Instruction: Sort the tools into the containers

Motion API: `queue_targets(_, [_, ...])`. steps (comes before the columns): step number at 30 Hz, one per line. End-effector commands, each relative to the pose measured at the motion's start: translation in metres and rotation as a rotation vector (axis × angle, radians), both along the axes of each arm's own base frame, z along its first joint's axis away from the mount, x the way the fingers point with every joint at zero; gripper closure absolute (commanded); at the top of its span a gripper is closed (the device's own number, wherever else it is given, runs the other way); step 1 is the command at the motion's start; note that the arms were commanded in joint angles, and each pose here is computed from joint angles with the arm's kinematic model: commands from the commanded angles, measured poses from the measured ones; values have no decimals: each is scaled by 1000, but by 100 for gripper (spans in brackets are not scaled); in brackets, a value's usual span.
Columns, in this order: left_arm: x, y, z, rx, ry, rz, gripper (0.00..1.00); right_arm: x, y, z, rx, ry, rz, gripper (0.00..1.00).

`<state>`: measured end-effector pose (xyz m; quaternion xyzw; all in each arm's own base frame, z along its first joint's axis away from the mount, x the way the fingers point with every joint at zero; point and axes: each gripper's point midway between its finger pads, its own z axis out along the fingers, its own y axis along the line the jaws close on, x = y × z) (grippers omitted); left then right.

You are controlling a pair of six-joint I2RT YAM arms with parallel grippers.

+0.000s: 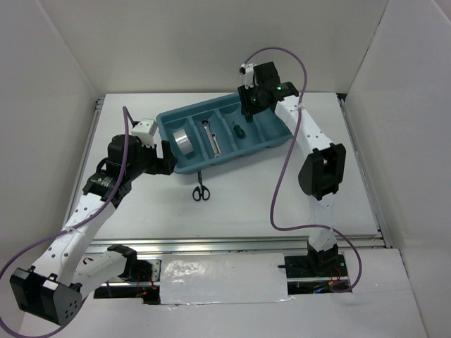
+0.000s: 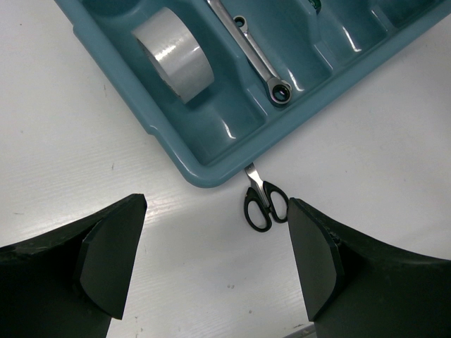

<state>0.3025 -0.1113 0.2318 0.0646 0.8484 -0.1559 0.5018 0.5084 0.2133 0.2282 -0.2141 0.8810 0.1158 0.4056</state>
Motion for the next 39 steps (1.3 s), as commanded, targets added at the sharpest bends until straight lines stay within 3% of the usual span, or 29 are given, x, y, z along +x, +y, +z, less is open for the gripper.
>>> queue_targets(1, [2,-4,10,0,-41,-22,6,0,26,-16,9,37,41,100])
queue_targets(5, [-2,-8,8,-8,-24,-33,7,13,16,-72,-58,85,20,97])
queue_targets(8, [-8,-16,-7,-12,15,-42,9,18,7,-93,-87,115,8,87])
queue_targets(9, [-13,-23,-14,-16,42,-56,10,19,4,-96,-86,125,2,72])
queue_targets(12, [-21,-33,-30,-29,96,-72,12,14,-3,-103,-87,163,-15,46])
queue_targets(15, [-25,-38,-41,-25,125,-83,13,6,-3,-82,-61,133,-32,40])
queue_targets(20, [-17,-29,-39,-4,125,-10,13,-38,16,-27,-1,50,-23,39])
queue_targets(25, [1,6,-2,-70,31,199,13,-126,62,8,135,109,12,44])
queue_targets(28, [6,29,11,-78,7,305,15,-169,76,-13,163,154,-94,46])
queue_targets(32, [9,50,23,-90,-19,367,13,-233,124,-70,35,180,-71,54])
queue_targets(39, [6,86,32,-106,-46,448,13,-268,172,-130,-93,218,-116,62])
